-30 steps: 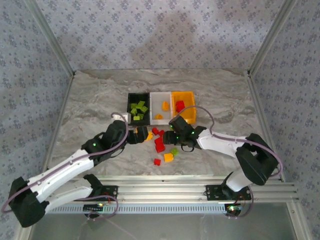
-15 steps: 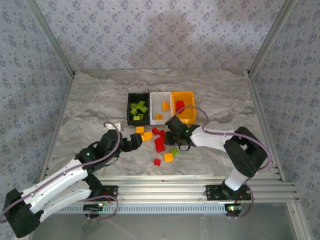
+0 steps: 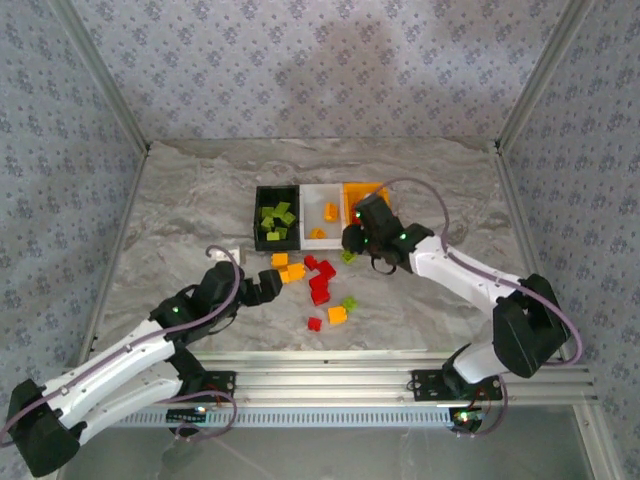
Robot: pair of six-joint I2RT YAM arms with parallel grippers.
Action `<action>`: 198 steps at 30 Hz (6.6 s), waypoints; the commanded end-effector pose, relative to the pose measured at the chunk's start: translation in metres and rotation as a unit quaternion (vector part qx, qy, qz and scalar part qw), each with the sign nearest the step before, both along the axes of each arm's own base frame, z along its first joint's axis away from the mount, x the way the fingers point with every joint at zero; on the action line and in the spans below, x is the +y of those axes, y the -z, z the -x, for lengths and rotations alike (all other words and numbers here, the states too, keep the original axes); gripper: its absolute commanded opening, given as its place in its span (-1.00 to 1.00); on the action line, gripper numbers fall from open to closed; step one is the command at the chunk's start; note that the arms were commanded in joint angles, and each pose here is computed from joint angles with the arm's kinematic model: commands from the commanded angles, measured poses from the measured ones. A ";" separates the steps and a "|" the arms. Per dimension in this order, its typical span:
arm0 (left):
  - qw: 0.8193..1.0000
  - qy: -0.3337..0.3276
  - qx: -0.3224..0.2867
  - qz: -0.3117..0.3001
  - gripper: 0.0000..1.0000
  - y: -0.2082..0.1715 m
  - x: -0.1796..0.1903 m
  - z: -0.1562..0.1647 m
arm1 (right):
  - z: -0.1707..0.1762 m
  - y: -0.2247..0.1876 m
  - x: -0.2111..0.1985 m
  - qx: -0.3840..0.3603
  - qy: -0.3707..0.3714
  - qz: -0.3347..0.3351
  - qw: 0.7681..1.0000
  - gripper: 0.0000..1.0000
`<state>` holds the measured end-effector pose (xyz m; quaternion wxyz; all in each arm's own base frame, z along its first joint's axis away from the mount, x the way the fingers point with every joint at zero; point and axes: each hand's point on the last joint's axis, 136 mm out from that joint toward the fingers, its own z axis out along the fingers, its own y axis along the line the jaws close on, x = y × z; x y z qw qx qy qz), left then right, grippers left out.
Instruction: Sort the legos into containers by color
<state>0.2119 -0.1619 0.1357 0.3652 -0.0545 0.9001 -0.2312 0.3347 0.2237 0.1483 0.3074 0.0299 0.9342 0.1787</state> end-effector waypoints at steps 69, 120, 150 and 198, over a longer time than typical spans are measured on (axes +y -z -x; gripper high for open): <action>0.962 0.249 -0.003 -0.115 -0.33 -0.018 -0.160 -0.023 | 0.021 0.018 -0.097 0.005 0.144 -0.001 0.990 0.29; 0.997 0.059 -0.056 0.010 0.99 -0.052 -0.024 -0.002 | 0.092 0.082 0.074 0.070 -0.158 0.062 0.983 0.35; 0.999 0.013 -0.051 -0.006 1.00 -0.026 0.015 0.014 | 0.109 0.088 0.108 0.074 -0.215 0.082 0.970 -0.23; 0.996 0.086 -0.014 -0.035 0.98 -0.006 -0.028 0.001 | -0.002 -0.012 -0.015 -0.009 0.026 0.025 0.999 0.29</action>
